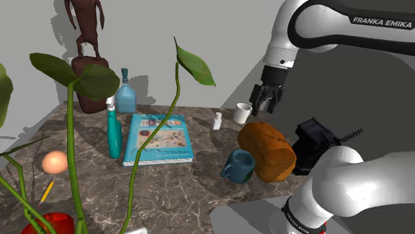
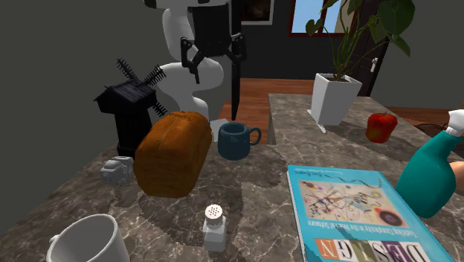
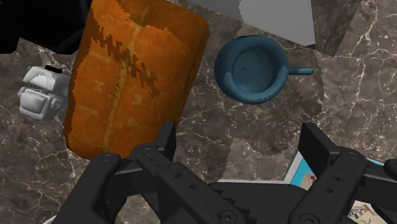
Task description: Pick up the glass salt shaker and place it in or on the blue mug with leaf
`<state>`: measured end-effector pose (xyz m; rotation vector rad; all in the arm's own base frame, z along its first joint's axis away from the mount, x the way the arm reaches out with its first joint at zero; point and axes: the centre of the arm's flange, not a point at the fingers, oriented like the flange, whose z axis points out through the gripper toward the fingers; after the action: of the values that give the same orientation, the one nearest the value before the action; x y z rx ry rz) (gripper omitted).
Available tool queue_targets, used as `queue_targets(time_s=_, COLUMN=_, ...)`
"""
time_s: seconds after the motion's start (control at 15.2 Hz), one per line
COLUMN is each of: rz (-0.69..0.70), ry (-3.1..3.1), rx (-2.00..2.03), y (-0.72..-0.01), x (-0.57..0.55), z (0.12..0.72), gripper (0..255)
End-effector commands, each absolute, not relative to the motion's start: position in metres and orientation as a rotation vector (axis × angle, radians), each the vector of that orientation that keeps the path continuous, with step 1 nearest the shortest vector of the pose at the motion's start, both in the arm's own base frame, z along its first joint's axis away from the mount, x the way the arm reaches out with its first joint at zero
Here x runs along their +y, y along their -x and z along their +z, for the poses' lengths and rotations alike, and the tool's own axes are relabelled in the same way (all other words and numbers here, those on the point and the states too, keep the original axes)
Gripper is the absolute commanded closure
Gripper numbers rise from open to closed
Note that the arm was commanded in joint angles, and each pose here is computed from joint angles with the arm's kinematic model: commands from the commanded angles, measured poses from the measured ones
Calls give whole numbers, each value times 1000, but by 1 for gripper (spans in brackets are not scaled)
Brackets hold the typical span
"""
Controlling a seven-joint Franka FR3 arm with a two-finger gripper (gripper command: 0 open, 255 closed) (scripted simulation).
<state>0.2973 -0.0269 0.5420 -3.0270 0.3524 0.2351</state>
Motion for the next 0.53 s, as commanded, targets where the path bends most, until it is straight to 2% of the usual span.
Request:
queue_targets(time_s=0.0, rz=235, ry=3027, rx=352, y=-297, x=-27, z=542, gripper=0)
queue_targets(time_s=0.46, rz=304, ry=3014, rx=427, y=-381, x=-58, z=500, gripper=0)
